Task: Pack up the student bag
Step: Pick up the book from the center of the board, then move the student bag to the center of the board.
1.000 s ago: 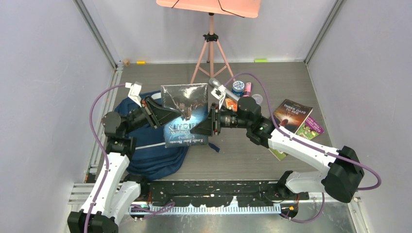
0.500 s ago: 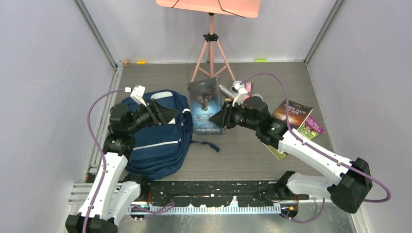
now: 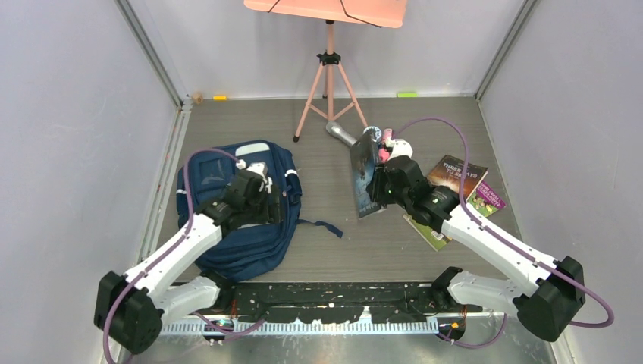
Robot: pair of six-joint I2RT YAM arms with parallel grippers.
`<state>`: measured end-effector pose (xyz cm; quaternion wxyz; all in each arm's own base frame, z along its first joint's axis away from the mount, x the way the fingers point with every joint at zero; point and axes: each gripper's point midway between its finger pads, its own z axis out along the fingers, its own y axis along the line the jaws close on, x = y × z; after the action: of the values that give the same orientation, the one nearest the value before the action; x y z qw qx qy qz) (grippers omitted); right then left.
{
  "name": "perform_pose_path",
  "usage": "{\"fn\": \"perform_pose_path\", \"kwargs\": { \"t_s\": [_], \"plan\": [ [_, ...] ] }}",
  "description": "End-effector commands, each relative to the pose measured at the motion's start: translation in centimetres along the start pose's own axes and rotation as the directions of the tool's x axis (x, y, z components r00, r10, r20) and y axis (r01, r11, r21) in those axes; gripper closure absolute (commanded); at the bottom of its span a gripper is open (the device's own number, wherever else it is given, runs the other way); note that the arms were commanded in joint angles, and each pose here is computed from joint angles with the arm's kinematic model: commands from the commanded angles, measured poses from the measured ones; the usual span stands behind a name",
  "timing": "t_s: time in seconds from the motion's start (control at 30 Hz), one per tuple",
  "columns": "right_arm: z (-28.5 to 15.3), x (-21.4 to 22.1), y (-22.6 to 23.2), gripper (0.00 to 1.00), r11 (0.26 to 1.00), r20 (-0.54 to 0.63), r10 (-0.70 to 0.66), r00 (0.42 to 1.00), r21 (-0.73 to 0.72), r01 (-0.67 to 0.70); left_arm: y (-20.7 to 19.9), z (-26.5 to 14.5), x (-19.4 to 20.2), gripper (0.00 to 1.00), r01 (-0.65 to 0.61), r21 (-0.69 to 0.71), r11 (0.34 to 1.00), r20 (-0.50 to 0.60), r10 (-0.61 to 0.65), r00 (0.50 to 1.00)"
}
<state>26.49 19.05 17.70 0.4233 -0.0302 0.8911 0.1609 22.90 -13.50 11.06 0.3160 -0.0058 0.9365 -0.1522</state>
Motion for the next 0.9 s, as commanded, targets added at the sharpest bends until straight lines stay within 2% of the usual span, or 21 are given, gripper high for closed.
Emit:
{"fn": "perform_pose_path", "kwargs": {
  "t_s": [0.0,0.13,0.23,0.27,0.33,0.4,0.47,0.7,0.87],
  "plan": [
    [-1.7,-5.4,1.4,1.00,0.997,0.211,0.059,0.976,-0.053,-0.049,1.4,0.4,0.0,0.26,-0.053,-0.194,0.979,-0.013,0.052,0.999],
    [-1.8,-5.2,1.1,1.00,0.998,0.211,0.055,0.976,-0.043,-0.047,0.4,1.7,1.6,0.22,-0.149,-0.241,0.959,-0.061,0.138,0.989],
    [-2.0,-5.3,0.6,0.99,0.999,0.216,0.039,0.976,-0.019,-0.036,1.0,2.9,2.3,0.25,-0.200,-0.285,0.938,-0.106,0.176,0.979],
    [-2.1,-5.3,0.5,0.99,0.999,0.219,0.038,0.975,-0.017,-0.035,1.0,3.3,2.3,0.33,-0.210,-0.289,0.934,-0.113,0.185,0.976],
    [-2.3,-5.4,0.2,1.00,0.999,0.224,0.035,0.974,-0.008,-0.035,0.7,4.1,2.1,0.63,-0.219,-0.286,0.933,-0.116,0.194,0.974],
    [-2.4,-5.3,0.0,1.00,0.999,0.228,0.035,0.973,0.002,-0.036,0.1,4.6,1.4,0.86,-0.220,-0.279,0.935,-0.096,0.201,0.975],
    [-2.5,-5.3,-0.3,1.00,0.999,0.233,0.035,0.972,0.008,-0.038,-0.1,5.0,0.0,1.00,-0.216,-0.295,0.931,-0.053,0.209,0.976],
    [-2.6,-5.4,-0.5,1.00,0.999,0.236,0.031,0.971,0.022,-0.037,-1.1,7.3,-6.2,1.00,-0.088,-0.227,0.970,0.104,0.114,0.988],
    [-2.7,-5.1,-0.7,1.00,0.999,0.222,0.031,0.975,0.031,-0.039,-1.4,9.4,-12.1,1.00,0.037,-0.113,0.993,0.237,-0.009,0.971]
  ]
}}
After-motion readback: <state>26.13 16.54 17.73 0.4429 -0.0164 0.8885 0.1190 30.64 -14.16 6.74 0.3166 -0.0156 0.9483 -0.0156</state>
